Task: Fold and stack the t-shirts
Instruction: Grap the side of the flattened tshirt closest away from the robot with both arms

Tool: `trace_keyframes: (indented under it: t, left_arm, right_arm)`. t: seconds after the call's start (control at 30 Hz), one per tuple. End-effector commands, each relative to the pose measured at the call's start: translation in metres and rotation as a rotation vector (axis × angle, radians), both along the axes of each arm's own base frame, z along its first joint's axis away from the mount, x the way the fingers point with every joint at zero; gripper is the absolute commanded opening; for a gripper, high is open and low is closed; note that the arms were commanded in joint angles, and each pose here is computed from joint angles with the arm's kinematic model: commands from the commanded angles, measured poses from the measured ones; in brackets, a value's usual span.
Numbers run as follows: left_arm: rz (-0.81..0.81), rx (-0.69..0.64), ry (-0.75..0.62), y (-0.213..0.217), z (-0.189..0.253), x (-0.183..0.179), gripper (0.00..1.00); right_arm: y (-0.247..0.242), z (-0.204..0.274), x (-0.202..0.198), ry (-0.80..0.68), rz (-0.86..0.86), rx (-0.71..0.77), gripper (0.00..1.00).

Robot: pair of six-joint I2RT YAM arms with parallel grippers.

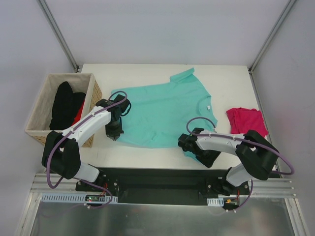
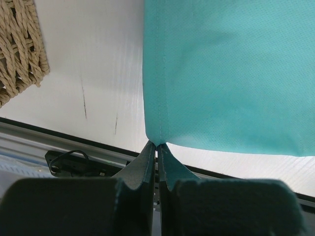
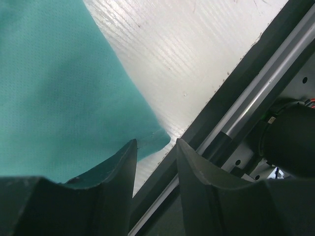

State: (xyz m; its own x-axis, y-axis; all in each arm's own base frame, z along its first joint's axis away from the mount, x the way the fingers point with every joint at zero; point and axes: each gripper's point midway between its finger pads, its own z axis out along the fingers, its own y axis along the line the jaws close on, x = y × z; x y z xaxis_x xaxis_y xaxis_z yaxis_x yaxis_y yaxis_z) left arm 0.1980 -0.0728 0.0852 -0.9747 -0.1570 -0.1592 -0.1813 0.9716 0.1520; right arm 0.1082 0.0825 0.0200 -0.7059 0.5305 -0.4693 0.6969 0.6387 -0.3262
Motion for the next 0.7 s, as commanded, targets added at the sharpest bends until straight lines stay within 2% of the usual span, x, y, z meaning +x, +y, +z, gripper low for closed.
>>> trace_keyframes:
  t: [0.0,0.23,0.37,0.4,0.53,0.67]
  left_arm:
    - [-0.005,-0.010,-0.003,0.001,0.007,-0.003,0.00]
    - [0.001,-0.004,-0.008,0.003,0.010,-0.005,0.00]
    - [0.004,0.001,-0.001,0.005,0.008,-0.008,0.00]
    - [0.007,0.001,0.001,0.005,0.008,-0.009,0.00]
    - [0.006,0.004,0.004,0.005,0.007,-0.009,0.00]
    - [0.006,0.006,0.003,0.005,0.008,-0.008,0.00]
  right_arm:
    - [-0.001,-0.002,-0.007,-0.003,-0.041,0.022,0.41]
    - [-0.002,-0.010,-0.013,0.013,-0.048,0.034,0.39]
    - [-0.002,-0.013,-0.014,0.015,-0.055,0.036,0.27]
    - [-0.002,-0.014,-0.015,0.019,-0.056,0.037,0.20]
    - [-0.002,-0.016,-0.016,0.020,-0.063,0.042,0.01]
    - [-0.001,-0.016,-0.014,0.016,-0.057,0.041,0.01]
